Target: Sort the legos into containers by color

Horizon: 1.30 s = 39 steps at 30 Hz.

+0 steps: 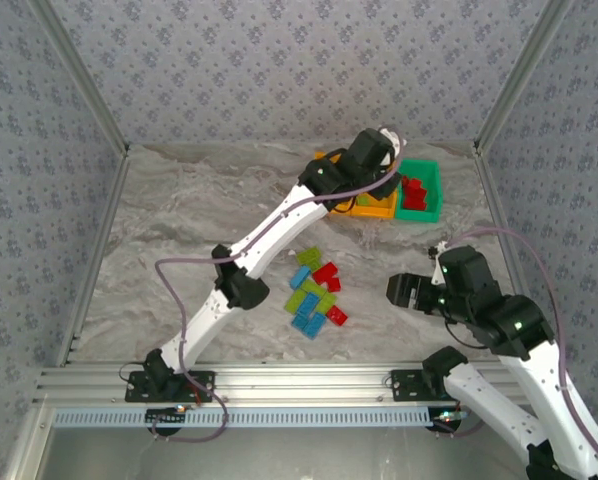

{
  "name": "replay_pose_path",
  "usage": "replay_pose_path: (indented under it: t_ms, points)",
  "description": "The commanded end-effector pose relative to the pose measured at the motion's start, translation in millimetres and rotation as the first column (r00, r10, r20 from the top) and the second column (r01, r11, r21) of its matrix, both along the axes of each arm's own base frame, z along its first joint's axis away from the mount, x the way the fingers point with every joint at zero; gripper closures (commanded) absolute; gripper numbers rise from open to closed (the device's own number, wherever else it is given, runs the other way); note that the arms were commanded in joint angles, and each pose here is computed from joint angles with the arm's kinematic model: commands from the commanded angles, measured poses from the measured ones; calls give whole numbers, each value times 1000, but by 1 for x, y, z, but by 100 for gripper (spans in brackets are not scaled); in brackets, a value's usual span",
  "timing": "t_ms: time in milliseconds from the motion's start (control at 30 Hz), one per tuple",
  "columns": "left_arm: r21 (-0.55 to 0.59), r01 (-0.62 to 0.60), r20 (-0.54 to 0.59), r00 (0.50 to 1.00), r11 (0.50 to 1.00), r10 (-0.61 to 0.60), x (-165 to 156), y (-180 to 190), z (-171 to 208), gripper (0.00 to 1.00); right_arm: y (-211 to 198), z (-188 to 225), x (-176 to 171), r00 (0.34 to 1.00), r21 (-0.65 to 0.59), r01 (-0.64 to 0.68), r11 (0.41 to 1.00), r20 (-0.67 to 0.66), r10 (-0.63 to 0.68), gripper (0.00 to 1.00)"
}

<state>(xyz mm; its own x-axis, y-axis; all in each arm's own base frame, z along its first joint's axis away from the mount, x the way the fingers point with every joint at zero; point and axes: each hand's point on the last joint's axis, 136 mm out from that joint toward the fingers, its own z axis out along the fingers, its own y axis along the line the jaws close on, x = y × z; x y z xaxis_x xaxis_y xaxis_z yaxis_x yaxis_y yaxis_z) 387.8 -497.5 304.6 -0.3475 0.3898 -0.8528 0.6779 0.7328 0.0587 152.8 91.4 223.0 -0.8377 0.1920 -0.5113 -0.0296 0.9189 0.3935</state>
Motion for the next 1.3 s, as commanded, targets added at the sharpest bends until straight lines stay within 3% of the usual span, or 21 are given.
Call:
replay_pose_path:
  t_ms: [0,200,400,500,867,1033,1267]
  points:
    - [96,-16,53,999,995,11,-20,31,30,41,13,-4,12,1000,14,-28,1000,-6,28,12]
    - [160,-25,29,999,987,21,-24,62,36,29,28,-13,25,997,31,-66,997,-24,67,12]
    - [180,-42,57,998,983,33,-38,103,69,13,52,-37,47,990,37,-122,992,-61,124,12]
    - [220,-98,65,994,971,85,-38,132,78,11,68,-44,61,985,31,-158,987,-67,160,12]
    - [267,-127,81,991,955,109,-78,196,117,1,148,-95,114,917,-177,-397,901,-128,379,4]
    - [132,-126,137,985,983,107,-106,227,114,1,177,-124,142,896,-255,-441,860,-185,404,0]
    - [3,-140,34,990,990,140,-161,284,71,1,196,-177,169,873,-341,-481,808,-274,404,0]
